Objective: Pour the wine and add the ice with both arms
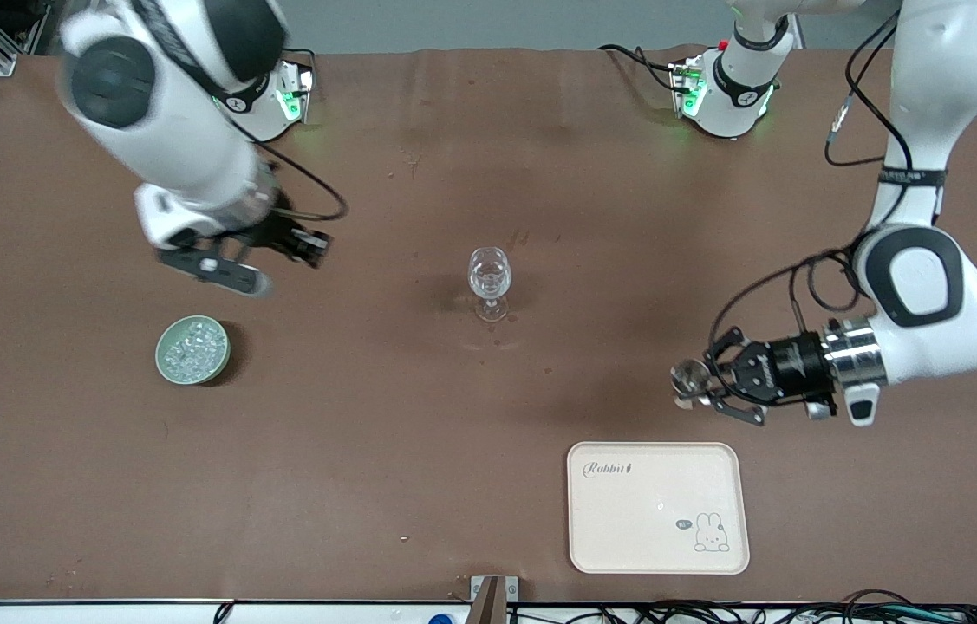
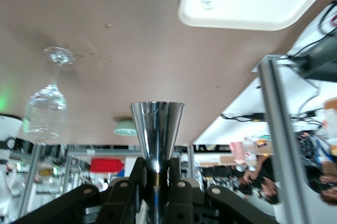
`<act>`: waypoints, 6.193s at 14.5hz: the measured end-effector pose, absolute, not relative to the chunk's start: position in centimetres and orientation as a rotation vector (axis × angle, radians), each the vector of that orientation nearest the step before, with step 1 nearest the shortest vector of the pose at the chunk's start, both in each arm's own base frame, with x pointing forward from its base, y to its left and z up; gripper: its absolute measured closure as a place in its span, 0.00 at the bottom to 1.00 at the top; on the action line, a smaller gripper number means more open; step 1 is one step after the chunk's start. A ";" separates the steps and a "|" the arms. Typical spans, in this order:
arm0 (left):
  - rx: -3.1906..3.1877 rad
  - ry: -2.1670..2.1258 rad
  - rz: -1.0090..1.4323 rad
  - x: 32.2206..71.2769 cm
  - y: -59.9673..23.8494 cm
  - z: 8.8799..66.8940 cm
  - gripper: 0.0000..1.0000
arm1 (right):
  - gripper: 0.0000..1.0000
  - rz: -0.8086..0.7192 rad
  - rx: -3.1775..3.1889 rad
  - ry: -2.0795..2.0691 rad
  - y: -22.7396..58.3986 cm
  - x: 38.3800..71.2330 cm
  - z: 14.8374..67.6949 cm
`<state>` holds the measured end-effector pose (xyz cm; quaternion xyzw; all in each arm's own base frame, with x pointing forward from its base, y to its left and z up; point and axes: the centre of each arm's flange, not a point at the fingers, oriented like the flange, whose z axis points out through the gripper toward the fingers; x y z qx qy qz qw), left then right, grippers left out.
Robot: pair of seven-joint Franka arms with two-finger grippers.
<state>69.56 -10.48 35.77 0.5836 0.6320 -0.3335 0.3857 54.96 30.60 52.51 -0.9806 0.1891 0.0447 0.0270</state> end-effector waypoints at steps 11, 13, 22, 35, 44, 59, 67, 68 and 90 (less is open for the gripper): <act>1.159 1.526 -0.809 72.8 -6.8 18.4 0.79 | 0.72 0.203 -2.971 0.678 46.4 49.6 44.0; 1.115 1.530 -0.785 73.4 -6.4 15.9 0.79 | 0.72 0.201 -2.971 0.677 47.5 49.2 43.1; 1.031 1.568 -0.699 74.2 -5.4 11.4 0.78 | 0.72 0.195 -2.985 0.668 50.2 49.2 40.1; 1.364 1.530 -0.616 74.9 0.5 14.9 0.00 | 0.72 0.210 -2.997 0.665 50.8 48.7 39.2; 2.315 1.073 -0.171 75.7 5.6 29.4 0.00 | 0.59 0.213 -3.003 0.666 50.8 48.7 38.8; 3.000 -0.017 0.188 63.4 1.9 59.5 0.00 | 0.00 -0.152 -3.129 0.675 24.4 62.2 55.7; 3.065 -0.159 0.172 54.3 -2.7 62.4 0.00 | 0.00 -0.030 -3.190 0.435 1.8 58.8 66.0; 3.073 -0.168 0.154 54.4 -2.8 62.2 0.00 | 0.00 -0.012 -3.193 0.410 0.1 57.7 67.1; 3.118 -0.058 0.025 55.2 -6.0 61.3 0.00 | 0.00 -0.014 -3.142 0.297 -3.3 55.3 65.6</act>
